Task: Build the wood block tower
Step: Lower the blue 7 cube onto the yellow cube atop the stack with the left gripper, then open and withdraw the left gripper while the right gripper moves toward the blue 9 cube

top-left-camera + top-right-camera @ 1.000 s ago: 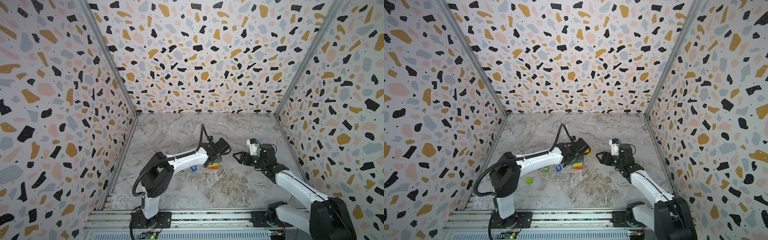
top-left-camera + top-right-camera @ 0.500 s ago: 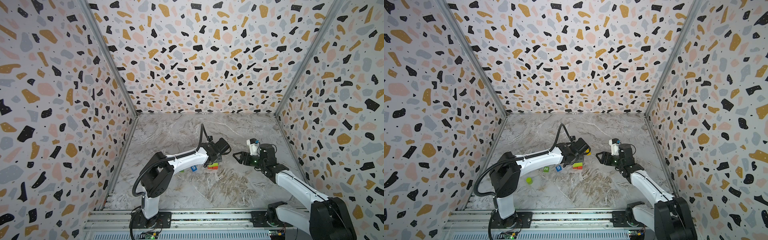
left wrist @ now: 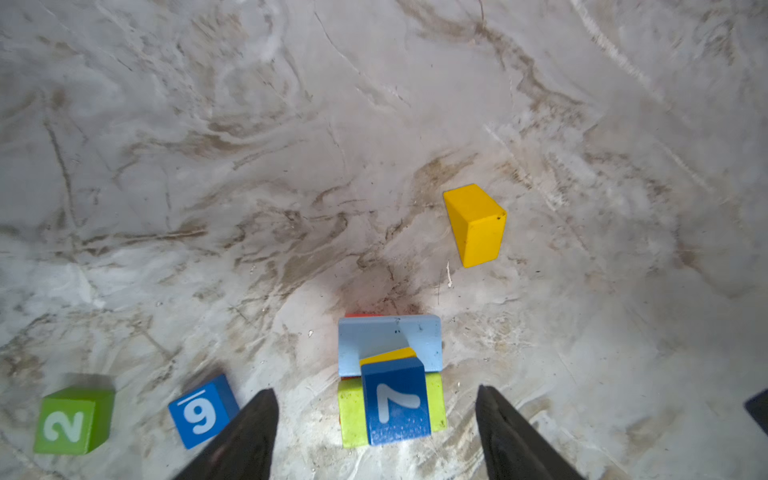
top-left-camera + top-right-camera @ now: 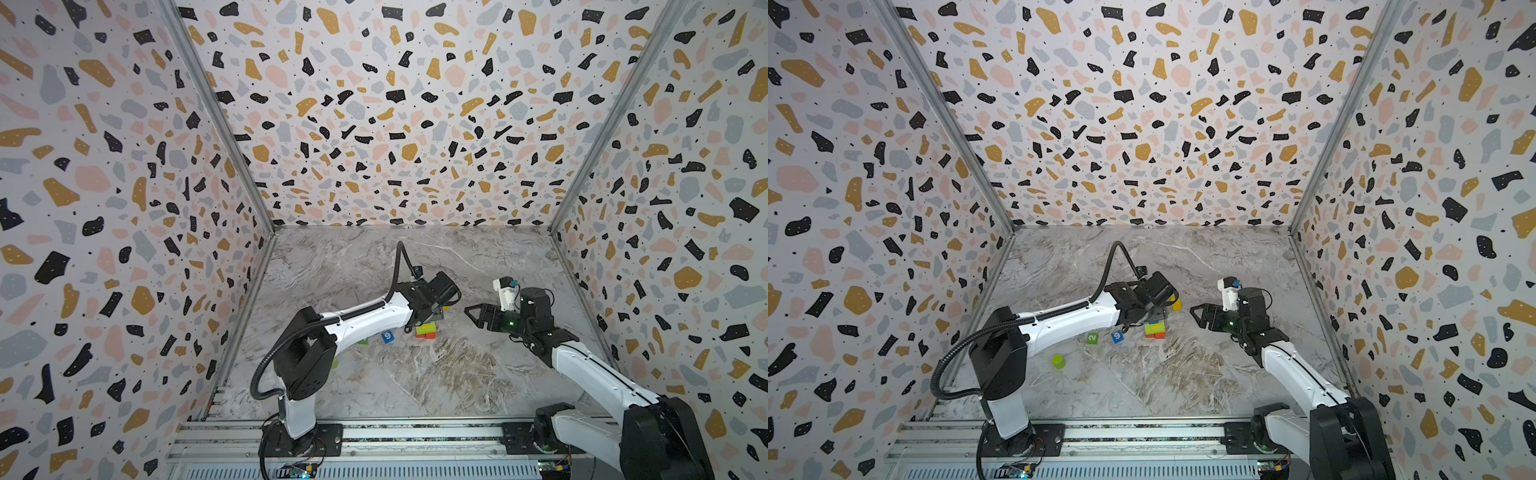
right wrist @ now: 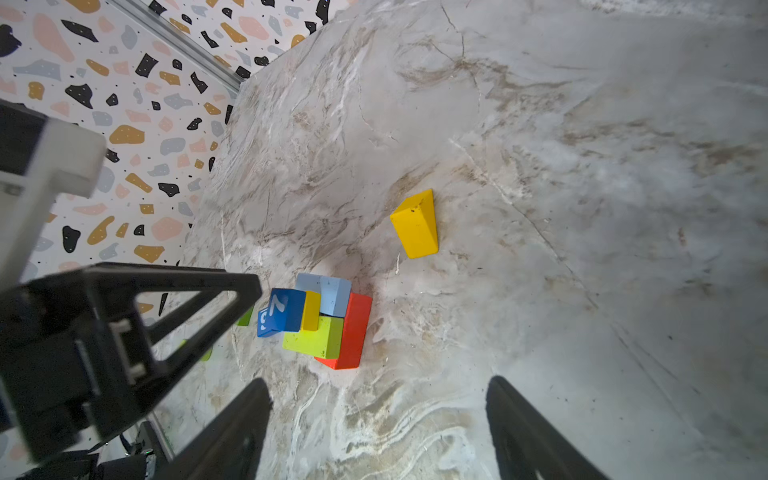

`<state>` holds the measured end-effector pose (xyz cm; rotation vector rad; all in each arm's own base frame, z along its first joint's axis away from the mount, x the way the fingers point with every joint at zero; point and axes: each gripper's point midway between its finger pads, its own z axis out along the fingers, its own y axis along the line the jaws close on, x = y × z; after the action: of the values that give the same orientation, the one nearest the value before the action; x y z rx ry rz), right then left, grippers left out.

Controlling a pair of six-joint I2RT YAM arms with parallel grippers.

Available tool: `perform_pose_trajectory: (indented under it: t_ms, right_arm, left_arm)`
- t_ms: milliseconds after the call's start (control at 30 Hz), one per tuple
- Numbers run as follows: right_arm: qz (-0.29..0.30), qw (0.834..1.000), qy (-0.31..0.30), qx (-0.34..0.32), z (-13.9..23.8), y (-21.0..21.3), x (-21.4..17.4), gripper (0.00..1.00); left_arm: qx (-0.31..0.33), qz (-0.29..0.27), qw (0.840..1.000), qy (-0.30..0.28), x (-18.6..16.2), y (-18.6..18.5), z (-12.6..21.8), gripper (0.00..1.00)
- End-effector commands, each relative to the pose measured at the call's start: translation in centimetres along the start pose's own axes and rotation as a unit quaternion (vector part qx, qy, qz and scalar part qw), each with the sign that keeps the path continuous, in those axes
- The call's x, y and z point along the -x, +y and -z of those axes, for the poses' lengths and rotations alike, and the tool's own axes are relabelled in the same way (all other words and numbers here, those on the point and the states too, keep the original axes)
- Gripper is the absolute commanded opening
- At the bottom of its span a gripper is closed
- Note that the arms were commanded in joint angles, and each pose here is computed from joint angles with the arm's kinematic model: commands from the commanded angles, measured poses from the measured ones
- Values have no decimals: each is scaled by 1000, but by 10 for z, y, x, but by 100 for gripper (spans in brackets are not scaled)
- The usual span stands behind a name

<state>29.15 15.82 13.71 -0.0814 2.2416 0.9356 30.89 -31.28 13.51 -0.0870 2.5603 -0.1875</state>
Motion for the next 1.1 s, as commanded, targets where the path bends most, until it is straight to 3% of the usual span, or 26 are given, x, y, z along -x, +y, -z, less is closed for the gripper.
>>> perform_pose_trajectory:
  t_ms: [0, 133, 333, 733, 1067]
  right_arm:
    - [32, 999, -12, 14, 6, 14, 9, 86]
    - [47, 999, -4, 6, 5, 19, 10, 92]
    - [60, 998, 4, -3, 9, 26, 19, 93]
    - [125, 989, 81, -20, -30, 77, 13, 78]
    - [190, 967, 164, -37, -90, 131, -15, 75]
  left_arm:
    - [4, -3, 999, -45, 21, 14, 33, 86]
    - [10, 2, 998, -65, 27, 32, 48, 91]
    - [5, 22, 996, -90, 34, 64, 64, 94]
    - [16, 66, 992, -106, 22, 151, 55, 95]
    - [27, 123, 986, -114, -10, 216, 30, 97]
